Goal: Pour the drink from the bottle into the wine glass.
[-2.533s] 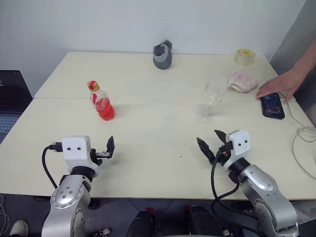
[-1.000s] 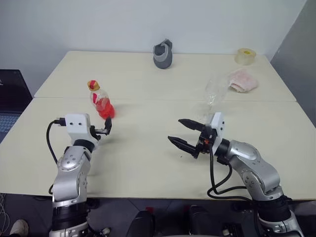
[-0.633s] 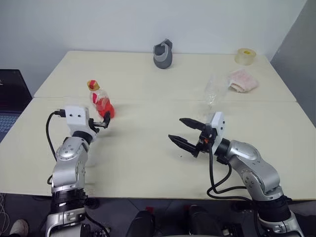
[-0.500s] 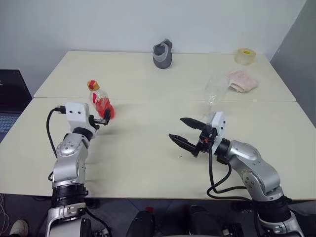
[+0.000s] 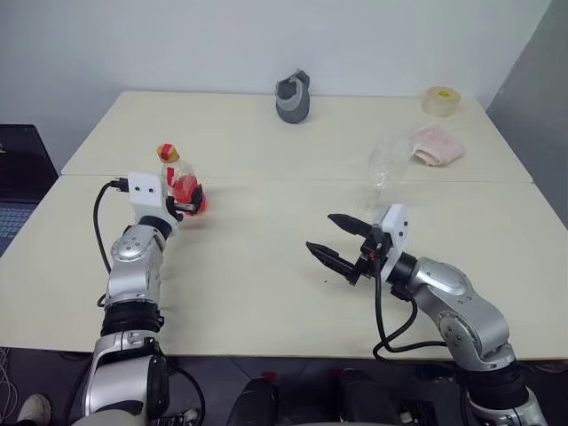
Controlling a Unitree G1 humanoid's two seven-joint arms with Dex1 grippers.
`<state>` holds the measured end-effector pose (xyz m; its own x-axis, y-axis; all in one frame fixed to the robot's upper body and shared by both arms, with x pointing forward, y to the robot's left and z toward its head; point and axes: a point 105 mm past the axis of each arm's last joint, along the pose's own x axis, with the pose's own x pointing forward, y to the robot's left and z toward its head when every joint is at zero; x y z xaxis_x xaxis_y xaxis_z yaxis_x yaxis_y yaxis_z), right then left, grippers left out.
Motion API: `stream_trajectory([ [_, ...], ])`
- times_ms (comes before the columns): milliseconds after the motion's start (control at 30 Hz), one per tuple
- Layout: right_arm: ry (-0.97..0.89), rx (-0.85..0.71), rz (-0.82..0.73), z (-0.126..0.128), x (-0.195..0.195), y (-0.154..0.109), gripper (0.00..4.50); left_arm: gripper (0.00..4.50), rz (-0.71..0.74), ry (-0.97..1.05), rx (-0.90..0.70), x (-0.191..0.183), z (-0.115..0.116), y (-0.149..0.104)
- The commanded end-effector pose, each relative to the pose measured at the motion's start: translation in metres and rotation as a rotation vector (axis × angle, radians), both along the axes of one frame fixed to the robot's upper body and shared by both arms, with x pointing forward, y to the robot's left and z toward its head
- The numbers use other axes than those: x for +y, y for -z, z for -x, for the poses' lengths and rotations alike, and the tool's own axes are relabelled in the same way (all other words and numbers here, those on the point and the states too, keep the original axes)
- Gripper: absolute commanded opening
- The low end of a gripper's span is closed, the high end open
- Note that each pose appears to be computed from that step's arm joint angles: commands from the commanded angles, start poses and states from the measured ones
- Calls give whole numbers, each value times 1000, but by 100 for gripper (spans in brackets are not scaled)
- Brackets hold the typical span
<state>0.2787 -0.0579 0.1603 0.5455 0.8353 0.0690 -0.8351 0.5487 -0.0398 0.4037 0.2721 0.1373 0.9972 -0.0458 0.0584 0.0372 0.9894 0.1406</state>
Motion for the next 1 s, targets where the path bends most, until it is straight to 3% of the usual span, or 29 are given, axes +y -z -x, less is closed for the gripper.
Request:
stream_trajectory([
  [33, -6, -45, -25, 6, 0, -14, 407, 449, -38, 15, -57, 1, -6, -16],
  [300, 3, -42, -24, 7, -1, -14, 407, 449, -22, 41, -104, -4, -15, -25],
  [400, 3, -41, -25, 7, -1, -14, 407, 389, -23, 47, -112, -5, -15, -25],
  [600, 9, -41, -30, 7, -1, -14, 407, 194, -19, 20, -120, 4, -15, -27],
  [667, 10, -42, -32, 5, -1, -14, 407, 148, -20, 17, -121, 4, -15, -28],
  [867, 31, -64, -13, -2, -1, -17, 407, 137, -29, 60, -115, -6, -15, -30],
  [1000, 66, -73, 25, -17, -1, -21, 407, 137, -57, 239, -100, -47, -8, -35],
])
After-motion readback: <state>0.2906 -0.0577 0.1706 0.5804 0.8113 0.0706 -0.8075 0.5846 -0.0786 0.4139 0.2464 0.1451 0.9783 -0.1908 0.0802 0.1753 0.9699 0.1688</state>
